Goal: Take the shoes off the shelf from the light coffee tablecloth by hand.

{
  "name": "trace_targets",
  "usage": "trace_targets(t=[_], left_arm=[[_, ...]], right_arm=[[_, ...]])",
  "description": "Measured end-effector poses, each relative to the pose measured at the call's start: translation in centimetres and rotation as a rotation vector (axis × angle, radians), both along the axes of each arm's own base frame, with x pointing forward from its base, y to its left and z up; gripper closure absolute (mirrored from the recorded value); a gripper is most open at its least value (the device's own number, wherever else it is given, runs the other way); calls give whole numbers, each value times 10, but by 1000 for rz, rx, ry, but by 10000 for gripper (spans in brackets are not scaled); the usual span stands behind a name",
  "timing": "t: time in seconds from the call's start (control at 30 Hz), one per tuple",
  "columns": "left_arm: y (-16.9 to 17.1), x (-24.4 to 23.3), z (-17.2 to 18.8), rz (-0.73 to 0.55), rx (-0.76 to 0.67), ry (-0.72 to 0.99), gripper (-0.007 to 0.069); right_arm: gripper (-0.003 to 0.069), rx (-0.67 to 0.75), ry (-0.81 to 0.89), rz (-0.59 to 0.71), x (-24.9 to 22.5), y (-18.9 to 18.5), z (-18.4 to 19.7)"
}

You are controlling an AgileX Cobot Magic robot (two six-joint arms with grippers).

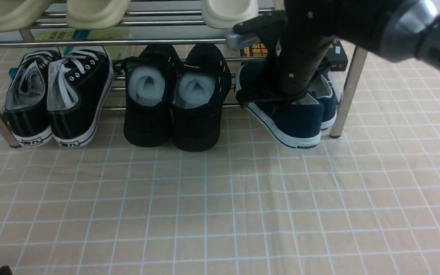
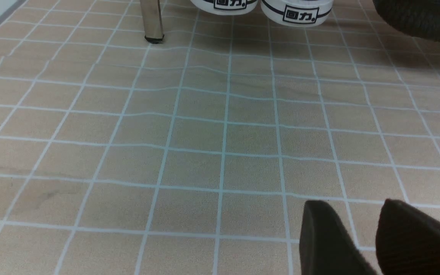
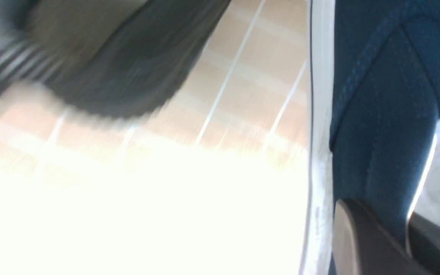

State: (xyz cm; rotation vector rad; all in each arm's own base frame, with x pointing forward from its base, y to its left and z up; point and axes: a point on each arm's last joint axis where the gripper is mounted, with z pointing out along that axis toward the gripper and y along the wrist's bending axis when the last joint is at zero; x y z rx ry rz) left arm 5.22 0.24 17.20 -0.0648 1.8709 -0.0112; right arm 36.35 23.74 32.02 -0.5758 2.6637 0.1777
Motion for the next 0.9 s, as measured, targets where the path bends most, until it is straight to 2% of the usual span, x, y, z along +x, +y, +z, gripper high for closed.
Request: trace_targets(t=[0.1,0.27,0.5,0.6,0.73,0.9], left_arm=[[0,0,0,0,0,0,386],[0,0,0,0,0,0,386],[0,0,0,0,0,0,386],[0,0,0,0,0,0,386],[0,0,0,0,0,0,386],[0,0,0,0,0,0,386]], right_arm=[[624,25,14,9,-18,-8,25],[624,83,-56,38,-41,-21,65],[624,132,-55,118,-88,-21,85],[624,125,3,144,-125,-19,77],[624,71,126,142,-152,-10,43],[624,52,200,77,-156,4,3]])
